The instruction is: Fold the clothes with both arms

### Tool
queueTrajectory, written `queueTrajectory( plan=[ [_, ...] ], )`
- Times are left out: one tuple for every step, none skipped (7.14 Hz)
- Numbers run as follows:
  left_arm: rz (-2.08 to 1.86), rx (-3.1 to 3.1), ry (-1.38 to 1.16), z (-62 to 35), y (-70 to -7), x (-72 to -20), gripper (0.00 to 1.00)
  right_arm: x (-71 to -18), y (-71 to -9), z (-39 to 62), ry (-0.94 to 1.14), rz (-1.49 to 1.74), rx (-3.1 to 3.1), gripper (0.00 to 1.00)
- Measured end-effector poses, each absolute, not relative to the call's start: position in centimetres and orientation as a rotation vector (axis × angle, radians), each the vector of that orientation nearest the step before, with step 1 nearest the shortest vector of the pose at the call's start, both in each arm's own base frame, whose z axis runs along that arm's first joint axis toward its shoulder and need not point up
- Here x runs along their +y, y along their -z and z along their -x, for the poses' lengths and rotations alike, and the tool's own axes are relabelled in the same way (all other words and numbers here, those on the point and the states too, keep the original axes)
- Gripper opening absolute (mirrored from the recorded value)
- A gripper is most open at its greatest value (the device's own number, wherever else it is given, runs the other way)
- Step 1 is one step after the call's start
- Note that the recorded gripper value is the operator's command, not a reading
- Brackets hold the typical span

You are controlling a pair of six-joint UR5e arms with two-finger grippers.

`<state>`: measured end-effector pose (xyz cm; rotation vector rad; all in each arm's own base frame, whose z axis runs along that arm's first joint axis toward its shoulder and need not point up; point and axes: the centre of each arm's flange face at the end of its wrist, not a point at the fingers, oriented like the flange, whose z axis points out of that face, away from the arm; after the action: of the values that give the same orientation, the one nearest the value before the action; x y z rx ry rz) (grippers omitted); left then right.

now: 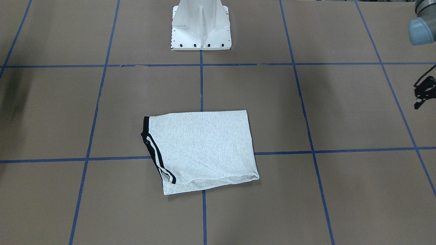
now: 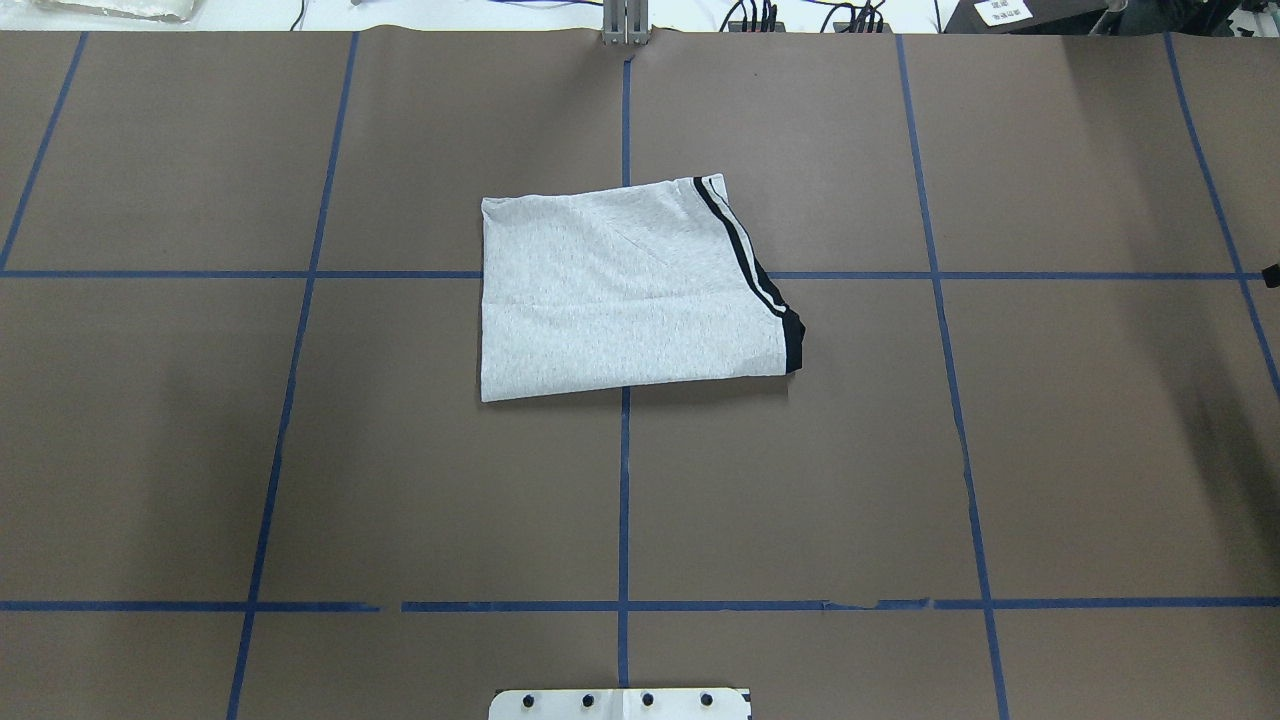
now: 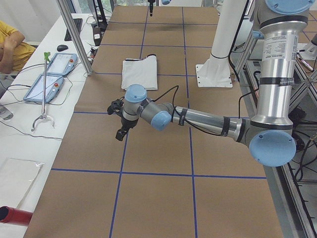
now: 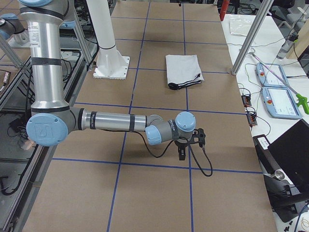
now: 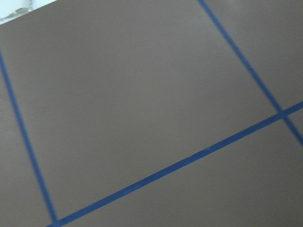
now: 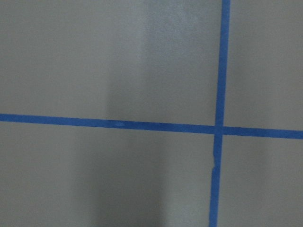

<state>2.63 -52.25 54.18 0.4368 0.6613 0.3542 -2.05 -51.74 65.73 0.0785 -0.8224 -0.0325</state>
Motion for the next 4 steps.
queueTrajectory(
  plan=[
    [-0.408, 0.646, -0.351, -0.6, -55.2, -52.3, 1.0, -51.6, -66.1, 0.4, 0.054, -0.077, -0.806, 1.0],
    [-0.369, 0.668, -0.331, 0.7, -55.7, -52.1, 1.0, -51.5, -66.1, -0.7, 0.071, -0.077, -0.788, 1.0],
    [-0.335, 0.721, -0.315, 1.3, -55.7, -51.8, 1.0, -51.4, -65.5, -1.3, 0.091, -0.073, -0.771, 1.0],
    [-0.324, 0.759, -0.306, 1.7, -55.5, -51.3, 1.0, -51.2, -64.9, -2.1, 0.119, -0.066, -0.755, 1.0]
  ],
)
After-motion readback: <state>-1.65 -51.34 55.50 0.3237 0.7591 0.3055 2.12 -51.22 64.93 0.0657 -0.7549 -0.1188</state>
